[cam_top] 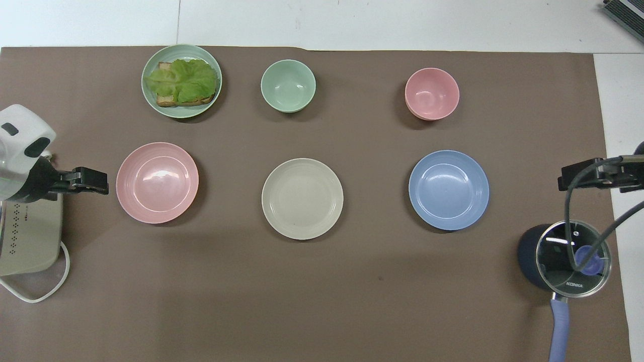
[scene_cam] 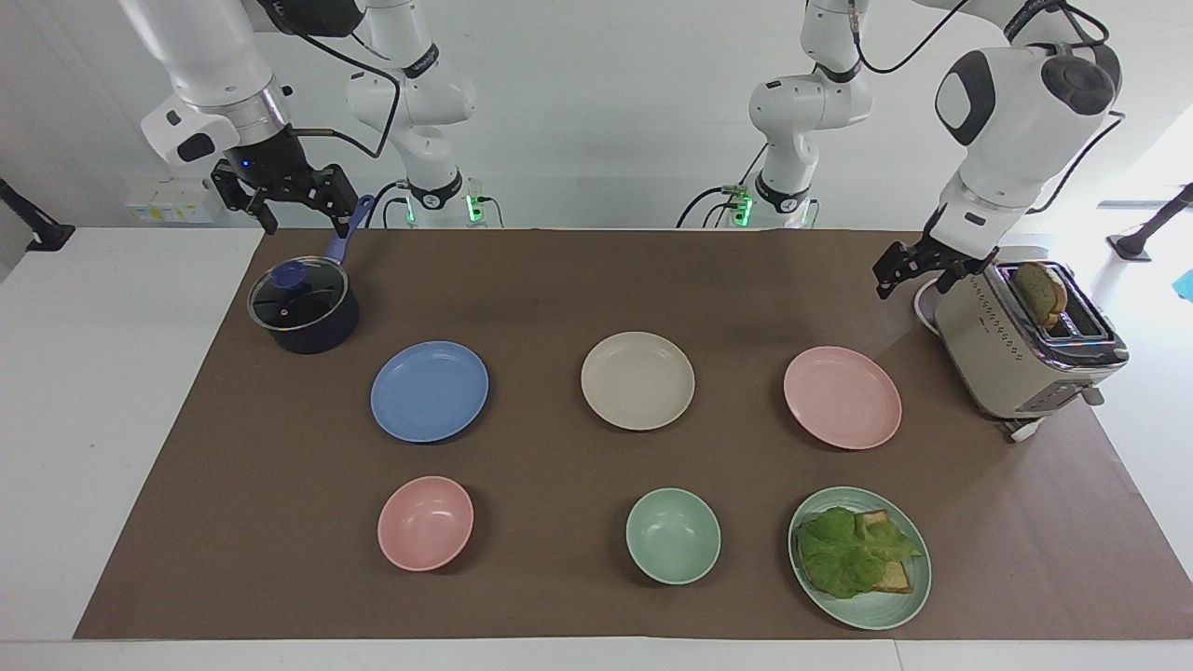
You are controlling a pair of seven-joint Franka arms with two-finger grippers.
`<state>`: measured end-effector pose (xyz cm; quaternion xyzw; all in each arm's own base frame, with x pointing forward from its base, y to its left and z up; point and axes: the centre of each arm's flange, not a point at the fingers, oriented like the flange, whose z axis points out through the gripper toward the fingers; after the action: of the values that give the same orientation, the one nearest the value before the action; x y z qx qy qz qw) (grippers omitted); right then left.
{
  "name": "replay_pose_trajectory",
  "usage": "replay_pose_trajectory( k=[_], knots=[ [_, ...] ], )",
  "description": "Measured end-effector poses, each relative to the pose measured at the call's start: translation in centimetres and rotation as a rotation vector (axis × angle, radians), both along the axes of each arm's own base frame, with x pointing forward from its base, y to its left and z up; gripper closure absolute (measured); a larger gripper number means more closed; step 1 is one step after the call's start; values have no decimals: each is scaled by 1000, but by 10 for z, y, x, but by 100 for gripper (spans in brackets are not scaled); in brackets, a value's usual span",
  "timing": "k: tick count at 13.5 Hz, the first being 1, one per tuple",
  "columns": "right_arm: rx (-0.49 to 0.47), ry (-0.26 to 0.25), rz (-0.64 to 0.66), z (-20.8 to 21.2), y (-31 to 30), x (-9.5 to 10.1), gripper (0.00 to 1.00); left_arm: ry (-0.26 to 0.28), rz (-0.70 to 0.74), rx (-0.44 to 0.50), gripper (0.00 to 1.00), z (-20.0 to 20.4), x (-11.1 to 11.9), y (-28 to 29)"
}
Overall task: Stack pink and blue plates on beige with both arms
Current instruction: 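Move the left gripper toward the rim of the pink plate, then grasp the pink plate rim with the left gripper and lift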
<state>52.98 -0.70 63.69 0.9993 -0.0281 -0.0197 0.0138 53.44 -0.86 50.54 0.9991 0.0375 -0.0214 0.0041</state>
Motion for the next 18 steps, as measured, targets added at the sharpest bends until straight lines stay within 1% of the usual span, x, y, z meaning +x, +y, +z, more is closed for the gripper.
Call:
replay_pose_trajectory(
  k=[3,6,8,10,13,15,16,17,18],
  knots=[
    [-3,-10,-1,-1,-1,2,0,6,26,-7,0,-47,13,15],
    [-3,-10,-1,-1,-1,2,0,9,39,-18,0,-110,29,21],
    [-3,-10,-1,-1,-1,2,0,27,58,-24,0,-144,35,28],
    [-3,-10,-1,-1,-1,2,0,36,81,-27,0,-166,35,35],
    [-3,-10,-1,-1,-1,2,0,59,131,-26,0,-176,26,49],
    [-3,-10,-1,-1,-1,2,0,70,154,-28,22,-182,22,57],
    [-3,-10,-1,-1,-1,2,0,69,165,-34,37,-185,20,57],
    [-3,-10,-1,-1,-1,2,0,68,174,-41,48,-188,19,56],
    [-3,-10,-1,-1,-1,2,0,66,177,-44,62,-189,18,54]
  ],
)
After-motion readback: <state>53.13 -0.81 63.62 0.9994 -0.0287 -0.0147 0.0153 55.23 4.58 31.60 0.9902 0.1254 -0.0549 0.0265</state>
